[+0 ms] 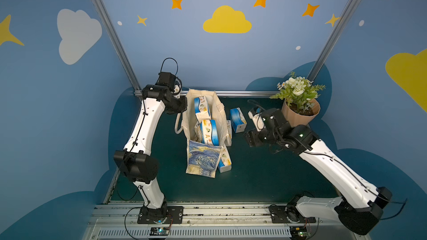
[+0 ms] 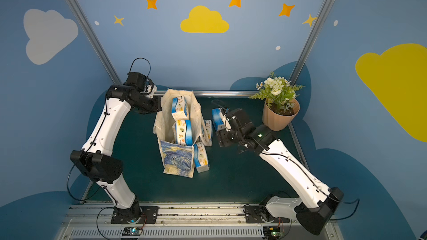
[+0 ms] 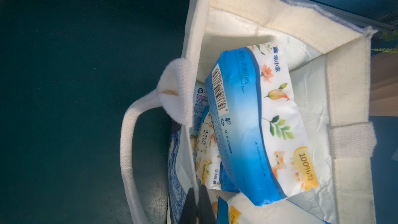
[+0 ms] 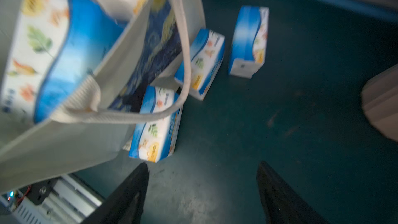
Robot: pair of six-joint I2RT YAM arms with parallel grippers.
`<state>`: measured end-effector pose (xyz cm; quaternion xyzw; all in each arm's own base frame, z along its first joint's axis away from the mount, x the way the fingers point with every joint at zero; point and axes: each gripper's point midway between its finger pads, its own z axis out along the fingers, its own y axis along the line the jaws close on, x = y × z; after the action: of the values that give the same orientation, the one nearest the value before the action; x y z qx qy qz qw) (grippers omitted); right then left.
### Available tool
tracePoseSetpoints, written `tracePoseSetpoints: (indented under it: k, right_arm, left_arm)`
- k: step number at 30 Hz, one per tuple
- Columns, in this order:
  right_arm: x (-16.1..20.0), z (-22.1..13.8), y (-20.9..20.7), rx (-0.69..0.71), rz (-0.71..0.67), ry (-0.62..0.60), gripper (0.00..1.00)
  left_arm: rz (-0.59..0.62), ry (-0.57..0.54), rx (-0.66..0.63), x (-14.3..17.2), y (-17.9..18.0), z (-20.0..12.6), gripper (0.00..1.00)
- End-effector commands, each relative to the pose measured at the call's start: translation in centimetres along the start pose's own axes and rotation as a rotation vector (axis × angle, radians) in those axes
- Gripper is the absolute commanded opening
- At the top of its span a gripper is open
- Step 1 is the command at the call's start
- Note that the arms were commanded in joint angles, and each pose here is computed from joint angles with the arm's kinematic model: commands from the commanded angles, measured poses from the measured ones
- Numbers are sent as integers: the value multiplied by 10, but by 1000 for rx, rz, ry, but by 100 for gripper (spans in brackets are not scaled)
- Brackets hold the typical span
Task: Put tissues into the canvas bag
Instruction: Place the pack of facial tissues in the canvas bag, then pick up the pack of facial tissues from the center of the board.
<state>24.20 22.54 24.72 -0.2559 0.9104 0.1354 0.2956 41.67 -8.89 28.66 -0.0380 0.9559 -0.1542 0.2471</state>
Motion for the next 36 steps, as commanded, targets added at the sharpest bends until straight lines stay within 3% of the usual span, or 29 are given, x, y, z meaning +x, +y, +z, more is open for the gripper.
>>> tracePoseSetpoints:
  k: [1,6,10,17,25,36]
  right_arm:
    - [48,19,31,-123,7,154,82]
    - [63,33,41,-155,57,158,83]
    - [57,46,6,36,145,114,84]
    - [-3,75,-37,131,228,82,84]
    - [-64,141,-62,154,151,178,85]
    - [-82,188,-113,297,155,233,87]
  left_arm:
    - [-1,-22,0,0,1,-11,4]
    - [-5,-8,2,2,1,-9,4]
    - [-10,4,5,5,3,-1,4]
    - [-13,5,31,5,-2,0,4]
    - [-11,-18,62,2,-8,-2,4]
    - [0,-45,70,-6,-12,-9,4]
